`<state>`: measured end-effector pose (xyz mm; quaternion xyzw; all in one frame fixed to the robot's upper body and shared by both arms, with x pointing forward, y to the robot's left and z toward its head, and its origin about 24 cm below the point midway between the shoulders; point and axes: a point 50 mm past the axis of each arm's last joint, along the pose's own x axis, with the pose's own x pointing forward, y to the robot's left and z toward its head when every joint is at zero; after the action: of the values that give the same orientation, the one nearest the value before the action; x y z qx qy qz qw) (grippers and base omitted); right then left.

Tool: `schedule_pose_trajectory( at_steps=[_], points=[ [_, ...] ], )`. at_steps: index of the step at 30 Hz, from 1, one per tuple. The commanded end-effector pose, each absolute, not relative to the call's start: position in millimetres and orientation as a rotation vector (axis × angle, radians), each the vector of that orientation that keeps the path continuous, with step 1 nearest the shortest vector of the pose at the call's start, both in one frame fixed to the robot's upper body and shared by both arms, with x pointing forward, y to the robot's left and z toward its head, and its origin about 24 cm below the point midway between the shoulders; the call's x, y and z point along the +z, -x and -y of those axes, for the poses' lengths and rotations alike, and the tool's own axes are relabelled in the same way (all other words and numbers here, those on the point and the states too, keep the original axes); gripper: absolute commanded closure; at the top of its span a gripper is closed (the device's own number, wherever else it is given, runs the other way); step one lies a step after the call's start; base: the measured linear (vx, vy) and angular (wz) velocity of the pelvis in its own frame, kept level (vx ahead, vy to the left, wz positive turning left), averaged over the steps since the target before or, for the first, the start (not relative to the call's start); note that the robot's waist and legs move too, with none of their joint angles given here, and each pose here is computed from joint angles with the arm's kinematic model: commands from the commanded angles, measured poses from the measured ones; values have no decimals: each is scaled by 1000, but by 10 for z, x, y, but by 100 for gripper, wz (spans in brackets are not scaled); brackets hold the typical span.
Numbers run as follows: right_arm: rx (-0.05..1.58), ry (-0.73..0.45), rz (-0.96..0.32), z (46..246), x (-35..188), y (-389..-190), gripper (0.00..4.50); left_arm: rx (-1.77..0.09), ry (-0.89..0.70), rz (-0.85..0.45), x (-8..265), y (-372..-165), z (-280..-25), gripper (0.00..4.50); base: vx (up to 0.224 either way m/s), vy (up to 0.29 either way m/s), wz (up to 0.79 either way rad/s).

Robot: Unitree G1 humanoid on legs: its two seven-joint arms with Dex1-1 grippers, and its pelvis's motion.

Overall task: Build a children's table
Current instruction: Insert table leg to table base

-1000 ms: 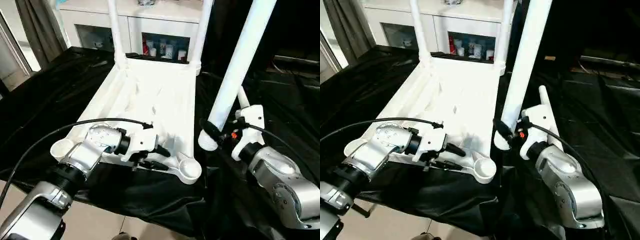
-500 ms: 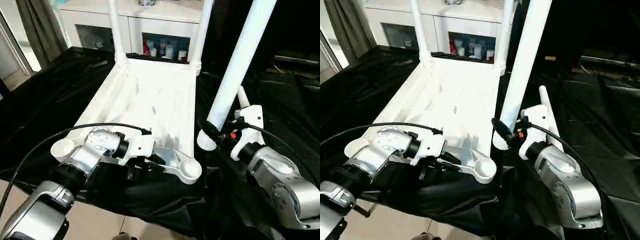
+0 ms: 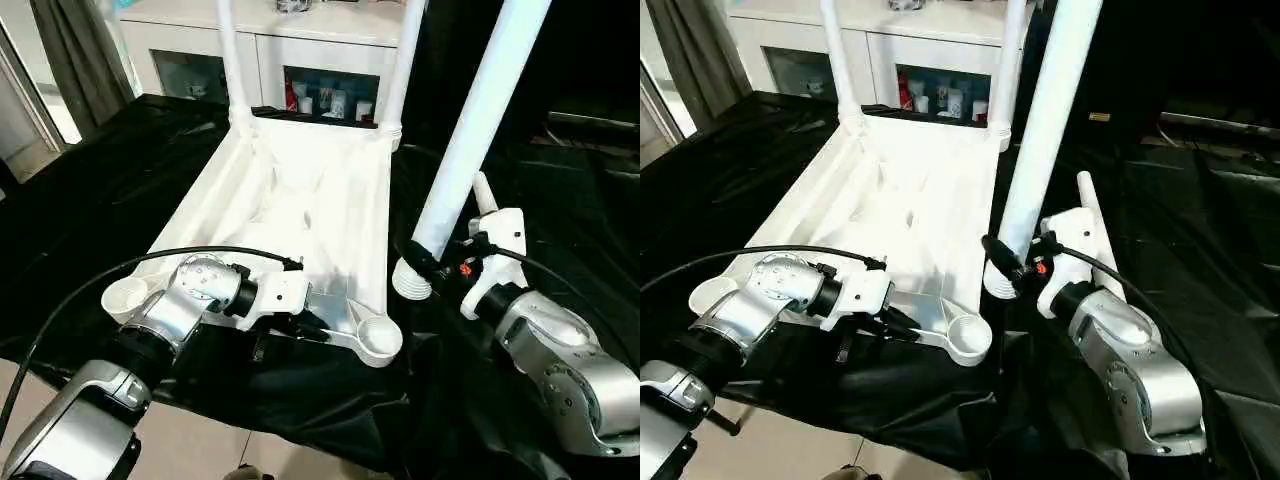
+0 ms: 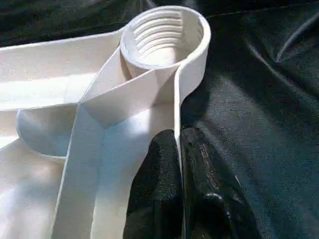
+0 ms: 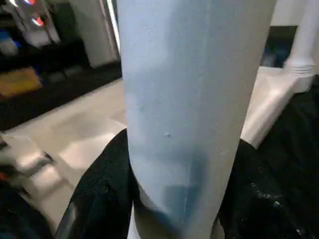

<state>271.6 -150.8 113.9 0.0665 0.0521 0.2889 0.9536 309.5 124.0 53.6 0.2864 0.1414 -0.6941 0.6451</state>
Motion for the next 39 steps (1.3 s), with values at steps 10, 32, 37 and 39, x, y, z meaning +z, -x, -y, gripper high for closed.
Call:
schedule_pose_trajectory(
  at_steps=[10,32,37,39],
  points=[
    [807,-132,-206,1459,1133,-2768,263,-1209,-459,-366,596,-3269,-1103,450,0,0,0],
    [857,-42,-305,1415,953,-3050,263,-1275,-485,-361,637,-3198,-1008,450,0,0,0],
    [835,-50,-285,1411,960,-3116,263,-1284,-481,-361,643,-3189,-1001,450,0,0,0],
    [813,-56,-272,1420,958,-3152,263,-1285,-482,-363,644,-3188,-1006,450,0,0,0]
  ],
)
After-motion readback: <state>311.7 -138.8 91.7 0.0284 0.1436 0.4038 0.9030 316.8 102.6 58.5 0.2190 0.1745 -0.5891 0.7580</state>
